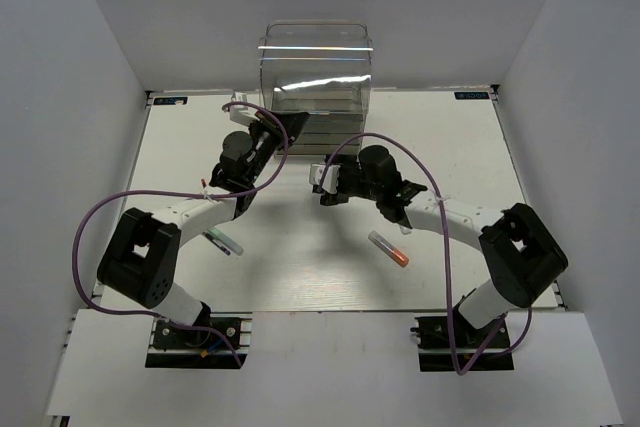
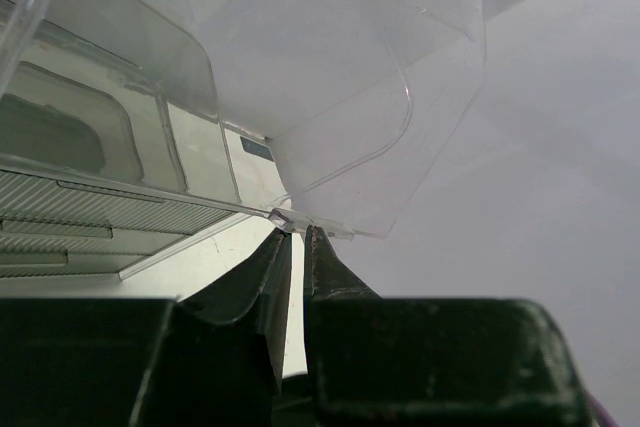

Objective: Sort the stationery into containers
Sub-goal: Pick up the stationery from the center of the board, then place the stationery in the storage box.

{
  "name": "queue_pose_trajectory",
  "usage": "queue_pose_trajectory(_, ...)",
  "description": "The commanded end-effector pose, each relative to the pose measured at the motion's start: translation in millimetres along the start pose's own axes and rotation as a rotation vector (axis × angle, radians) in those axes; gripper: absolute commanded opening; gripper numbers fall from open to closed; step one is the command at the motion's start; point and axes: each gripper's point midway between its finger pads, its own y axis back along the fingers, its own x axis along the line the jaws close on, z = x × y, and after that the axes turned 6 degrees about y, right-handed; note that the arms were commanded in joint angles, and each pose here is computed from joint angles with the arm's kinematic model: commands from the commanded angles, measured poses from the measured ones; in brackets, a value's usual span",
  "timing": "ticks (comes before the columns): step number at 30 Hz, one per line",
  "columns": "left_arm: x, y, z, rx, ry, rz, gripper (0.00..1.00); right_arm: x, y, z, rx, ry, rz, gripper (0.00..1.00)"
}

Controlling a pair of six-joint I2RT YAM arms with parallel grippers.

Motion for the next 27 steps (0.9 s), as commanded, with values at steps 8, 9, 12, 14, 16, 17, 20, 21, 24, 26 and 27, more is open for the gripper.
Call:
queue_pose_trajectory(8, -47, 2, 33, -0.104, -0.015, -0.119, 0.03, -124, 13, 13, -0.025, 0.295, -0.448, 0.09)
queue_pose_trajectory(9, -47, 2, 33, -0.104, -0.015, -0.119, 0.03, -128, 13, 17, -0.035, 0.311, -0.461, 0.09)
queue_pose_trajectory(12, -47, 2, 33, -0.104, -0.015, -0.119, 0.03, -138, 17, 19, -0.047, 0.332, -0.496, 0.09)
queue_pose_trajectory(14, -47, 2, 33, -0.104, -0.015, -0.119, 0.03, -140, 20, 19, -0.055, 0.340, -0.507, 0.08)
queue_pose_trajectory(16, -47, 2, 33, -0.104, -0.015, -0.119, 0.03, -146, 24, 24, -0.070, 0.351, -0.531, 0.08)
queue_pose_trajectory(17, -47, 2, 33, -0.104, -0.015, -0.119, 0.03, -148, 25, 27, -0.082, 0.359, -0.537, 0.08)
queue_pose_trajectory(20, -47, 2, 33, -0.104, -0.015, -0.119, 0.03, -154, 31, 34, -0.109, 0.376, -0.563, 0.06)
queue_pose_trajectory(21, -47, 2, 33, -0.104, -0.015, -0.119, 0.03, -156, 32, 34, -0.111, 0.377, -0.573, 0.06)
queue_pose_trajectory(24, -47, 2, 33, -0.104, -0.015, -0.119, 0.03, -170, 35, 34, -0.112, 0.391, -0.654, 0.06)
queue_pose_trajectory(26, -43, 1, 31, -0.100, -0.015, -0.110, 0.03, -173, 27, 19, -0.068, 0.394, -0.679, 0.06)
queue_pose_trajectory(27, -43, 1, 31, -0.100, -0.015, -0.110, 0.03, -175, 27, 16, -0.057, 0.399, -0.693, 0.05)
